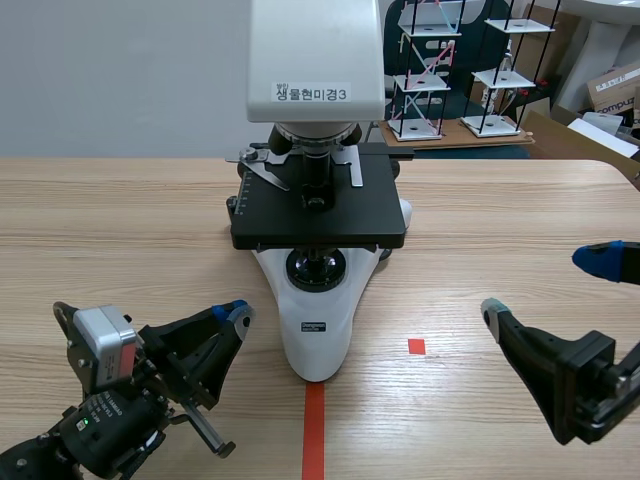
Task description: Return to the home posture
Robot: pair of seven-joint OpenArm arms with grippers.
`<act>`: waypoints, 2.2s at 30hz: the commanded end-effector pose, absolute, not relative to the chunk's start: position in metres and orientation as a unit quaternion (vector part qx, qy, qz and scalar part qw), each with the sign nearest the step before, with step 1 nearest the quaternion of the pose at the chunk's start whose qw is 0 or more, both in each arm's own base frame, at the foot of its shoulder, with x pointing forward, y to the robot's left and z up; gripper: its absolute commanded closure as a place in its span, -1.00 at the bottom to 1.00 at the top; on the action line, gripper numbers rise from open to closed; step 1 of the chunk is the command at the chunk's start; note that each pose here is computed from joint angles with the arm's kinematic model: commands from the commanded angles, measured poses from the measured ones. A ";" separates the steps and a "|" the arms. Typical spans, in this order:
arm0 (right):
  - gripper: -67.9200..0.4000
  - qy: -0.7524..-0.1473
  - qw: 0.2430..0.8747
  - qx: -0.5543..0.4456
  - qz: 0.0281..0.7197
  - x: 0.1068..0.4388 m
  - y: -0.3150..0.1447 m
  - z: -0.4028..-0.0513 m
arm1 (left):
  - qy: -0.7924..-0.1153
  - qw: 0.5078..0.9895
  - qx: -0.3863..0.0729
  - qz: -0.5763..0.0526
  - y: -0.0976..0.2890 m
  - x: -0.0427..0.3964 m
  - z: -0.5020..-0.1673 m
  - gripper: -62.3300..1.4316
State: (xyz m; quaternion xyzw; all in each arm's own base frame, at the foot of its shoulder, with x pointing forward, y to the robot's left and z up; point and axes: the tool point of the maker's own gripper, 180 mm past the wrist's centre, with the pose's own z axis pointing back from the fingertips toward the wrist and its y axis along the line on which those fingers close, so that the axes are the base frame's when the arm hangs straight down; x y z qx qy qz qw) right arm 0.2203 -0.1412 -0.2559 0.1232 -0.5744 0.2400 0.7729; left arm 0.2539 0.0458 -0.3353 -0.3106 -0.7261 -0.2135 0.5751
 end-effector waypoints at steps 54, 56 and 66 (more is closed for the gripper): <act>-0.78 -0.587 0.763 0.126 0.240 0.223 -0.140 -0.247 | -0.729 0.568 -0.320 -0.212 0.080 0.231 -0.315 0.90; -0.78 -0.587 0.763 0.126 0.240 0.223 -0.140 -0.247 | -0.726 0.570 -0.316 -0.218 0.087 0.223 -0.310 0.90; -0.78 -0.587 0.763 0.126 0.240 0.223 -0.140 -0.247 | -0.696 0.603 -0.292 -0.256 0.103 0.207 -0.281 0.90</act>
